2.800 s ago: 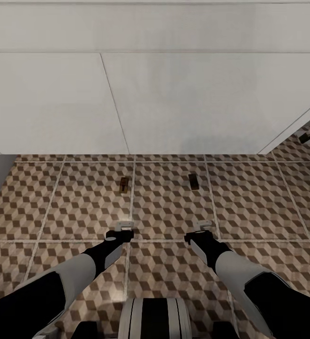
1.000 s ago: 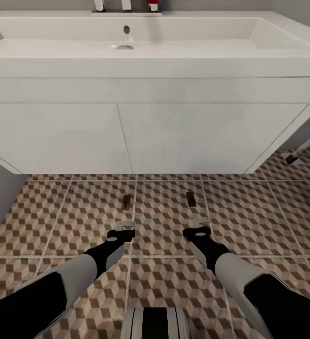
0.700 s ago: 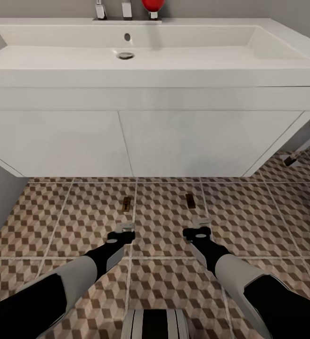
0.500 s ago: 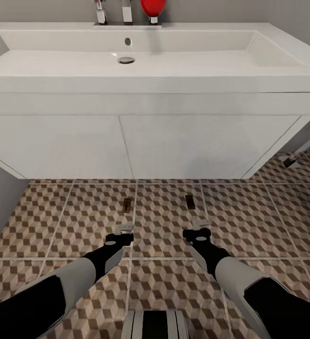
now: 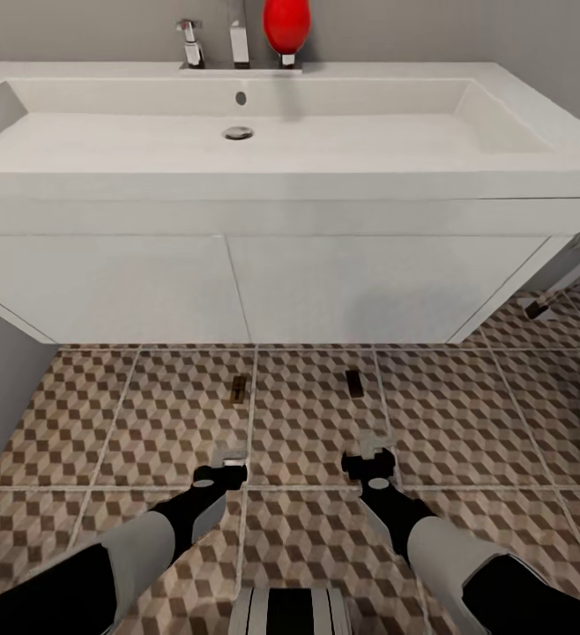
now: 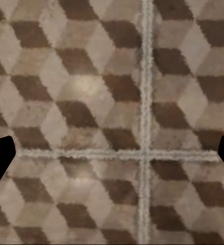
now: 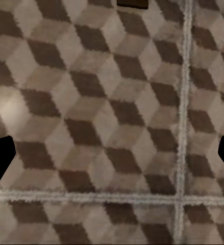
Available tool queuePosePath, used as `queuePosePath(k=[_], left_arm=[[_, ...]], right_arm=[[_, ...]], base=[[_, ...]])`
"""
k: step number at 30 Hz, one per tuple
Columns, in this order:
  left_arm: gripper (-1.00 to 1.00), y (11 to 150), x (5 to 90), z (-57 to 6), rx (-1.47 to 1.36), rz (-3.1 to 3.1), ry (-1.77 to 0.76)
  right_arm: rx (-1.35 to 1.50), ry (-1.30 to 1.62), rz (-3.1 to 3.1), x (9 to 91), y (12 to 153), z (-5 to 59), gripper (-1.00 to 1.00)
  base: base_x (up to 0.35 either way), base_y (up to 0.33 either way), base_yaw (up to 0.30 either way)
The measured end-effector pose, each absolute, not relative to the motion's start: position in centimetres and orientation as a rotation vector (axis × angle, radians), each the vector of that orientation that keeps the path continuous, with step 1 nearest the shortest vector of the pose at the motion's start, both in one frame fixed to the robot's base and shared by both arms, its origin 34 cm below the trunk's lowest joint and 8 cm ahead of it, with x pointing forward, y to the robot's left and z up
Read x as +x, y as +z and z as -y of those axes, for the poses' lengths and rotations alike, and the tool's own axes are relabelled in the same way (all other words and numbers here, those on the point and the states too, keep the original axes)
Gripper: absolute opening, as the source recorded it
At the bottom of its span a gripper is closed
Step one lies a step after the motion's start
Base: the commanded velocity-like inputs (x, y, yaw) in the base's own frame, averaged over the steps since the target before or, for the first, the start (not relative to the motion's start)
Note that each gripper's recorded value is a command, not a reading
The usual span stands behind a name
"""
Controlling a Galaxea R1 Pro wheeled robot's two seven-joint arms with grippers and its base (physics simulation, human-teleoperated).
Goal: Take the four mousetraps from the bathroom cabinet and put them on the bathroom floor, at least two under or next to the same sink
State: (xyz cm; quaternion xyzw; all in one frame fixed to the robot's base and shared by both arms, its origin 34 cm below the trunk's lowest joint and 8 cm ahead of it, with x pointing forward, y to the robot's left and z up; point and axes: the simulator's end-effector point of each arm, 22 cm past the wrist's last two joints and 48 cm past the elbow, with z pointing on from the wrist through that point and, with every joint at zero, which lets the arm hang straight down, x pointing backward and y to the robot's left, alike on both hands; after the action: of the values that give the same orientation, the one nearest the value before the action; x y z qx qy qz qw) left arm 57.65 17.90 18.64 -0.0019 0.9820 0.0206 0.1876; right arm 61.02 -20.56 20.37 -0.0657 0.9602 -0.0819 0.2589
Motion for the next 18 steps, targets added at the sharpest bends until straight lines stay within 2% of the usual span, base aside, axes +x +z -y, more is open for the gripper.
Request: queuePosePath(k=[18], left_arm=[[1.0, 20.2, 49.0, -17.9, 0.004, -2.889, 0.058]], right_arm=[[-0.231, -0.259, -2.709, 53.5, 21.5, 22.1, 1.0]], base=[[0.0, 0.0, 0.0]])
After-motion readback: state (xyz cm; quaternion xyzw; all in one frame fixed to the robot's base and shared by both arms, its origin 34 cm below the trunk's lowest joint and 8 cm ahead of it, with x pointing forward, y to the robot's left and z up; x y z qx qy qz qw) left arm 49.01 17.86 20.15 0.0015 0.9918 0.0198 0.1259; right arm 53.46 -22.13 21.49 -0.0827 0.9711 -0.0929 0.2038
